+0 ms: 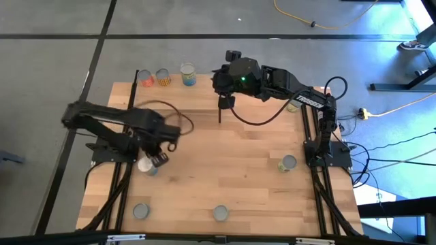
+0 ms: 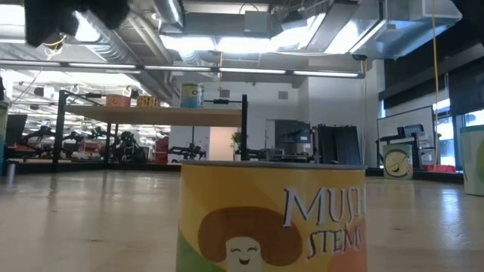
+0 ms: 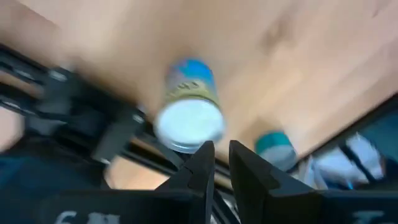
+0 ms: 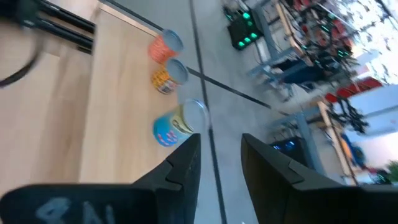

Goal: Pick and place cans onto a shelf
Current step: Put the canned cherries on the shelf

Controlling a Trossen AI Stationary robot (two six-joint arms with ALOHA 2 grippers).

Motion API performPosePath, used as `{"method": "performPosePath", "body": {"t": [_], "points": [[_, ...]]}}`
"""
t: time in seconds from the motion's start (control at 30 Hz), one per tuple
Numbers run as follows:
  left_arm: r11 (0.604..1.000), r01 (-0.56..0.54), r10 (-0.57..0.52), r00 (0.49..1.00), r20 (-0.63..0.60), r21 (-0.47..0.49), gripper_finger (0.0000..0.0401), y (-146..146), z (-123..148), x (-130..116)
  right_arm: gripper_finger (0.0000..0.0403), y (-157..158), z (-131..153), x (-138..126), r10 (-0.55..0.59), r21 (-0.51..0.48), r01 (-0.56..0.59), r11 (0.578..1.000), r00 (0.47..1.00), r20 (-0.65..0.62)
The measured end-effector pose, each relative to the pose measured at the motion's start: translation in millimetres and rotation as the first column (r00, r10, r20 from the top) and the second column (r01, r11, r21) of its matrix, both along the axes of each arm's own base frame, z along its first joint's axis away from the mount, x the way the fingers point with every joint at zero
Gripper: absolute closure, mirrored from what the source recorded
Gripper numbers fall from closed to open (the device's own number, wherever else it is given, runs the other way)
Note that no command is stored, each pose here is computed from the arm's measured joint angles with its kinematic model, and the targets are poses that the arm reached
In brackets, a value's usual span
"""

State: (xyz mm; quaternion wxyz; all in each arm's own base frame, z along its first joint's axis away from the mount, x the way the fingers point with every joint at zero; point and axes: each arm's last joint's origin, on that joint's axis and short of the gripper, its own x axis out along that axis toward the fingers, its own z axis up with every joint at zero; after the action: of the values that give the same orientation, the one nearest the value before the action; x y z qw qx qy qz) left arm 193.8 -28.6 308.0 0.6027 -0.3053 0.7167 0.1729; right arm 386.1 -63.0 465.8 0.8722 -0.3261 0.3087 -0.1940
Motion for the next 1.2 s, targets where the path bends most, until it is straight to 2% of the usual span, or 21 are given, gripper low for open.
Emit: {"method": "performPosePath", "body": {"t": [0.17,0.33,0.5,0.63,0.87,1.03,1.2], "points": [[0.990,0.039,-0.071,0.968,0.240,0.134,0.0360,4.5,36.7,-34.6,0.0287,2.5,-0.7,1.7,0.135,0.045,-0.135,0.990,0.991,-0.002],[0.975,0.072,-0.154,0.902,0.403,0.210,0.0360,9.4,57.4,-75.8,0.0287,6.6,-3.9,5.8,0.308,0.115,-0.308,0.945,0.951,0.012],[0.961,-0.002,-0.158,0.819,0.552,0.278,0.0360,19.2,70.7,-121.5,0.0287,8.2,-9.8,19.6,0.278,0.177,-0.290,0.940,0.956,0.091],[0.955,-0.068,-0.145,0.738,0.659,0.288,0.0360,26.8,75.4,-158.4,0.0287,11.5,-19.4,34.0,0.266,0.217,-0.288,0.933,0.956,0.128],[0.955,-0.140,-0.113,0.641,0.759,0.261,0.0360,34.1,75.0,-196.6,0.0287,19.8,-38.9,65.3,0.303,0.320,-0.372,0.871,0.921,0.246],[0.964,-0.174,-0.044,0.638,0.769,0.199,0.0360,34.1,74.3,-199.7,0.0287,20.0,-54.6,71.9,0.296,0.365,-0.346,0.865,0.937,0.186],[0.982,-0.174,0.066,0.690,0.720,0.077,0.0360,30.0,64.0,-193.3,0.0287,20.1,-57.8,71.3,0.296,0.376,-0.335,0.864,0.942,0.159]]}}
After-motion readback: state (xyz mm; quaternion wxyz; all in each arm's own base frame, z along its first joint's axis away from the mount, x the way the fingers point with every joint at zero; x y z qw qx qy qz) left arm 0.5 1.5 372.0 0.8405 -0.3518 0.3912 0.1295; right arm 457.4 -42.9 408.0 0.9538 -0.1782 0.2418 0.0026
